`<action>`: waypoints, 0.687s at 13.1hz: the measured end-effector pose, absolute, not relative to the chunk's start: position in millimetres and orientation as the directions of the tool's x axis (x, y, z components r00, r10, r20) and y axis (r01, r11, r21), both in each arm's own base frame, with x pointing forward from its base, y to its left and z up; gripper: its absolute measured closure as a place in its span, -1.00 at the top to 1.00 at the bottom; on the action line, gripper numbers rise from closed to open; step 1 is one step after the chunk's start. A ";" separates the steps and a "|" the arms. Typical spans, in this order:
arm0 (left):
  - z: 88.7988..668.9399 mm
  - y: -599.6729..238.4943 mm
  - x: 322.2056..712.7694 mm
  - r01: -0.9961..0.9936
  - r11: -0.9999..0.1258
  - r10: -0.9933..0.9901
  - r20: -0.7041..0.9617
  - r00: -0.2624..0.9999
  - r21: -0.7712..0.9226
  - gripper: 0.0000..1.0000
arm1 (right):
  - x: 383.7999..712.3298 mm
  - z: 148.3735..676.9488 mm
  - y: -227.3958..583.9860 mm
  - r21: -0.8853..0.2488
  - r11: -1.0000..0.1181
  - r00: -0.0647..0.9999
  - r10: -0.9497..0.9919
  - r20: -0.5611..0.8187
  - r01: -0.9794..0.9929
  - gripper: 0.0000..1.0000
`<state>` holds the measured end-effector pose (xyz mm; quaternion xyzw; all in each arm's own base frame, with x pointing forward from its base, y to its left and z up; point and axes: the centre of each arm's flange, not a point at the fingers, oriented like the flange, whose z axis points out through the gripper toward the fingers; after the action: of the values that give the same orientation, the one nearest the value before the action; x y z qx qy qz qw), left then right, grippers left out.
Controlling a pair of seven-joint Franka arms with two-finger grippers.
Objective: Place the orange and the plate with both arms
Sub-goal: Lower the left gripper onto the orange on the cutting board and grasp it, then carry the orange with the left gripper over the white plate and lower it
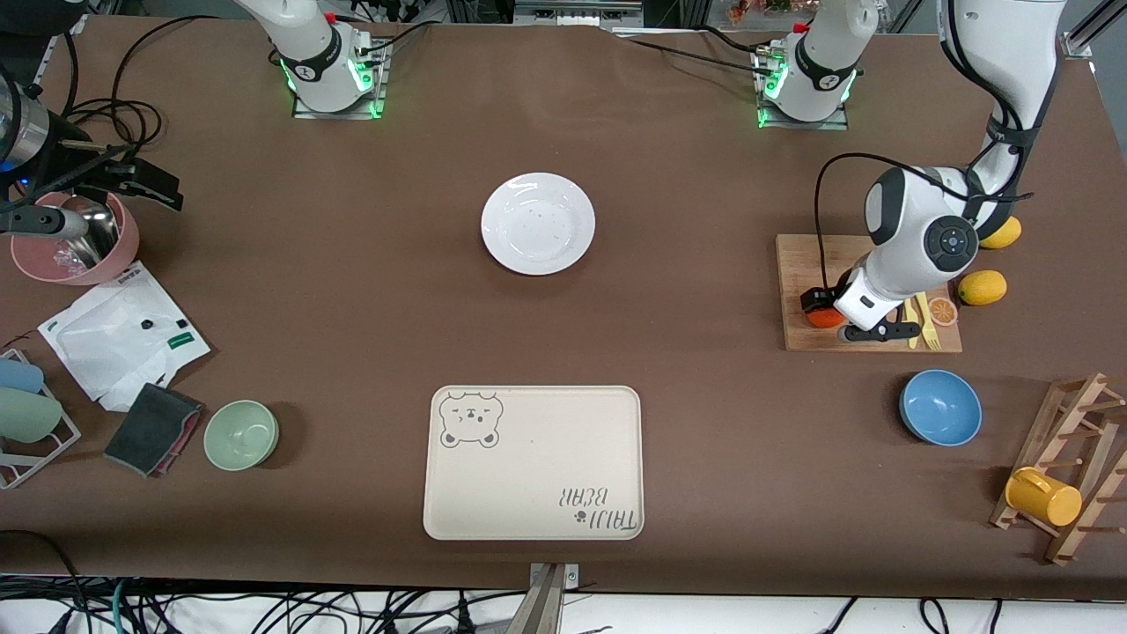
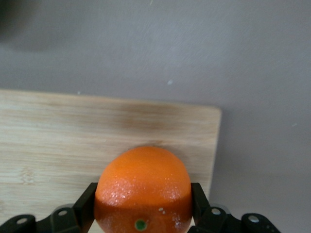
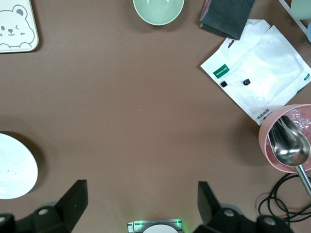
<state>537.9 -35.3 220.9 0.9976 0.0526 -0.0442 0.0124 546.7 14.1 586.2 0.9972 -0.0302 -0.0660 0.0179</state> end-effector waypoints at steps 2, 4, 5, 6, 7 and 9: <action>238.7 -60.1 541.2 0.141 -0.990 0.139 -0.083 0.987 0.028 0.59 | 546.7 586.2 14.1 0.040 -0.998 0.989 -0.063 -0.131 -0.058 1.00; 256.3 -101.3 536.6 0.193 -0.981 0.189 -0.104 0.977 0.031 0.59 | 546.7 586.2 14.1 0.040 -0.998 0.989 -0.063 -0.131 -0.058 1.00; 264.0 -127.0 532.0 0.228 -0.973 0.223 -0.113 0.968 0.031 0.59 | 546.7 586.2 14.1 0.040 -0.998 0.989 -0.063 -0.131 -0.058 1.00; 271.0 -156.3 526.2 0.266 -0.963 0.260 -0.120 0.958 0.031 0.59 | 546.7 586.2 14.0 0.040 -0.998 0.989 -0.063 -0.131 -0.058 1.00; 278.0 -188.8 519.2 0.303 -0.952 0.297 -0.125 0.947 0.035 0.59 | 546.7 586.2 14.0 0.040 -0.998 0.989 -0.063 -0.131 -0.058 1.00; 291.5 -251.7 499.8 0.367 -0.929 0.358 -0.134 0.924 0.046 0.59 | 546.7 586.2 13.9 0.040 -0.998 0.989 -0.063 -0.131 -0.058 1.00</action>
<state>499.8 -251.7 291.5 0.9802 0.1850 -0.0616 0.0352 546.7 13.9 586.2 0.9972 -0.0304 -0.0660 0.0179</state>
